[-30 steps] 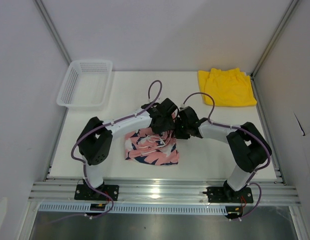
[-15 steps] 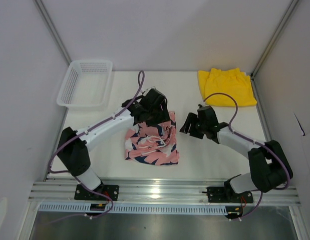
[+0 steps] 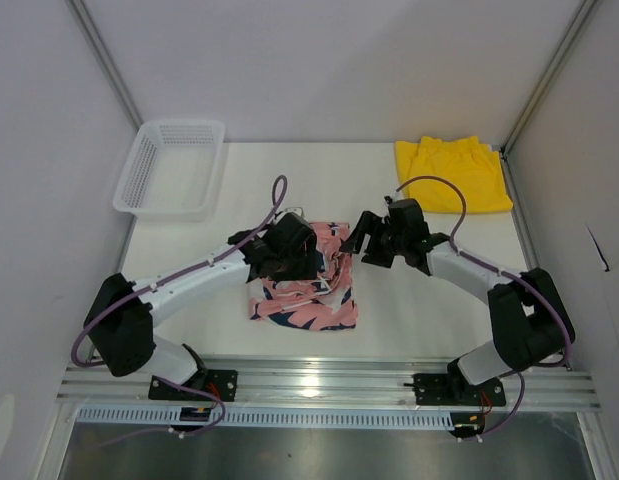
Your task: Fold and stack the shorts
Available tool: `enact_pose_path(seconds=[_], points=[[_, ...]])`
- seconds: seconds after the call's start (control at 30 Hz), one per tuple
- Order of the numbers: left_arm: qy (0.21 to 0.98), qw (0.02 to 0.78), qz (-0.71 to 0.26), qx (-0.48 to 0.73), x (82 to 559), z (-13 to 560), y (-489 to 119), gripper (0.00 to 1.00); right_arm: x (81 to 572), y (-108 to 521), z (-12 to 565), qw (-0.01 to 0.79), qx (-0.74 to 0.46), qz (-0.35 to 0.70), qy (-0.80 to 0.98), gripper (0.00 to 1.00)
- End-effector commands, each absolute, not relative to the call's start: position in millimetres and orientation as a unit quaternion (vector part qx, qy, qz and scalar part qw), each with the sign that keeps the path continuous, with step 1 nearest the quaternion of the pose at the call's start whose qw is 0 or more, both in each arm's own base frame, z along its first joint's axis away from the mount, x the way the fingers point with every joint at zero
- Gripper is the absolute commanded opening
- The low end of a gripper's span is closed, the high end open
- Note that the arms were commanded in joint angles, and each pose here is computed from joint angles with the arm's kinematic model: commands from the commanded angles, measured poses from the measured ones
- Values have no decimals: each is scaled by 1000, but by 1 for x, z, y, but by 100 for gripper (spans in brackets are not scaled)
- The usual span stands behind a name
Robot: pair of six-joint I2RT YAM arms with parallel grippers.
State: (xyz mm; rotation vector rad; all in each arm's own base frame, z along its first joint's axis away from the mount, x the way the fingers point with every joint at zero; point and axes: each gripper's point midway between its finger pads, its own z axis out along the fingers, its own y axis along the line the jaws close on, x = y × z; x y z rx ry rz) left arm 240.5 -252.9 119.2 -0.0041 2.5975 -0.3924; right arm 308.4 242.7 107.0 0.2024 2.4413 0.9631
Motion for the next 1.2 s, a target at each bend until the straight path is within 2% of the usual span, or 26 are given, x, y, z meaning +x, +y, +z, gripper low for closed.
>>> enact_pose_path(seconds=[0.0,0.23,0.5,0.53,0.63,0.73,1.0,1.17], points=[[945,295,-143,21,252,119,-260,69,318,266,118,246,74,378,889,82],[940,312,-133,44,256,113,-274,69,325,284,90,224,78,338,911,84],[947,290,-120,65,247,87,-286,65,329,289,67,210,84,311,923,72],[948,291,-117,61,247,84,-286,65,329,289,65,209,84,310,923,65],[950,283,-119,65,239,73,-294,63,328,289,58,207,84,305,926,56],[947,283,-129,78,230,69,-306,62,327,288,53,206,82,300,928,41],[943,281,-129,121,211,71,-339,61,326,290,48,207,76,307,926,22],[940,288,-130,130,196,79,-332,59,330,290,55,217,67,315,921,12]])
